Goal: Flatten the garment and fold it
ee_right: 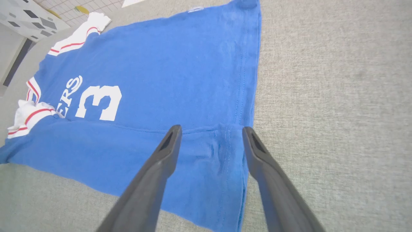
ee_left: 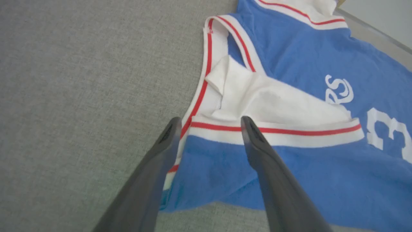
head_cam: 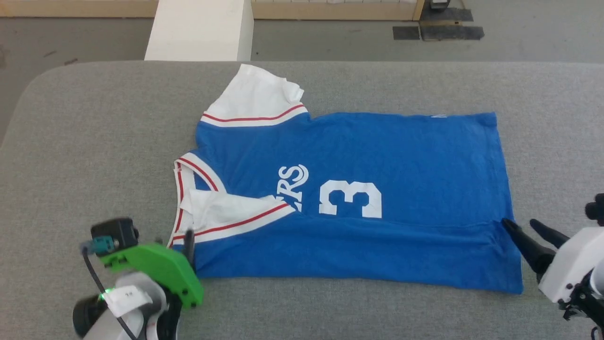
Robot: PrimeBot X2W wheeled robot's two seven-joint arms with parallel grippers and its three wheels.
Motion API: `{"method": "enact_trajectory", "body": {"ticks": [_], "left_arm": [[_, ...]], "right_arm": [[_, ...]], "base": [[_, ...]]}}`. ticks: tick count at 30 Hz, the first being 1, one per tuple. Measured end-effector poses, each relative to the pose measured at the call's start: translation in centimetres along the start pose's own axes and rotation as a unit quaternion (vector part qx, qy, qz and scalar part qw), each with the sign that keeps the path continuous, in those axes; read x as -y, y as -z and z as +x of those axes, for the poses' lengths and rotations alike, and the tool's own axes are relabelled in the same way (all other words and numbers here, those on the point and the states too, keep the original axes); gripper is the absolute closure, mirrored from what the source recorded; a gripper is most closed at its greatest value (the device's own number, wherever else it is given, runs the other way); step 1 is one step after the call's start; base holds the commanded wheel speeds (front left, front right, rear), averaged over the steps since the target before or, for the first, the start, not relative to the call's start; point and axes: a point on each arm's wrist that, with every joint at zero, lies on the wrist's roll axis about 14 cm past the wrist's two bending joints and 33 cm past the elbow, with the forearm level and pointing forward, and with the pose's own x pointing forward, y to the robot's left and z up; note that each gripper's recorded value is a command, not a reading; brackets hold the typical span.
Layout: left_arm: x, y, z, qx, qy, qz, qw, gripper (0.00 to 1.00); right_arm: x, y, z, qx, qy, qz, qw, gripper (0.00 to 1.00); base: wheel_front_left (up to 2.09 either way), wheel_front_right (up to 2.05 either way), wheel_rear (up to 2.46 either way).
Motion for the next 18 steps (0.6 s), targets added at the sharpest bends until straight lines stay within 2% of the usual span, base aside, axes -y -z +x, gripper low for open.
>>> {"method": "enact_trajectory", "body": {"ticks": [3,10,13,14,15,18], "left_arm": [[-0.7,2.3,-1.1,-0.060,-0.015,0.007,0.998,0.00],[-2.2,5.2,-0.6,-0.122,-0.047,0.012,0.991,0.00],[-2.4,5.9,-0.1,-0.134,-0.055,0.005,0.989,0.00],[-2.4,5.9,0.1,-0.133,-0.054,0.001,0.990,0.56],[-2.3,5.9,0.2,-0.130,-0.052,0.000,0.990,1.00],[-2.1,5.1,0.4,-0.105,-0.042,-0.010,0.994,1.00]], "right_arm": [[0.1,-0.9,-0.6,0.017,0.003,0.005,1.000,0.00],[0.1,-1.4,-0.9,0.022,0.006,0.008,1.000,0.00],[0.2,-0.6,-1.3,0.007,0.013,-0.011,1.000,0.00],[0.2,-0.2,-1.4,-0.001,0.014,-0.016,1.000,0.00],[0.1,0.2,-1.5,-0.009,0.014,-0.021,1.000,0.00],[0.0,1.6,-2.1,-0.037,0.019,-0.043,0.998,0.00]], "base": [[0.00,0.00,0.00],[0.00,0.00,0.00],[0.00,0.00,0.00],[0.00,0.00,0.00],[0.00,0.00,0.00],[0.00,0.00,0.00]]}}
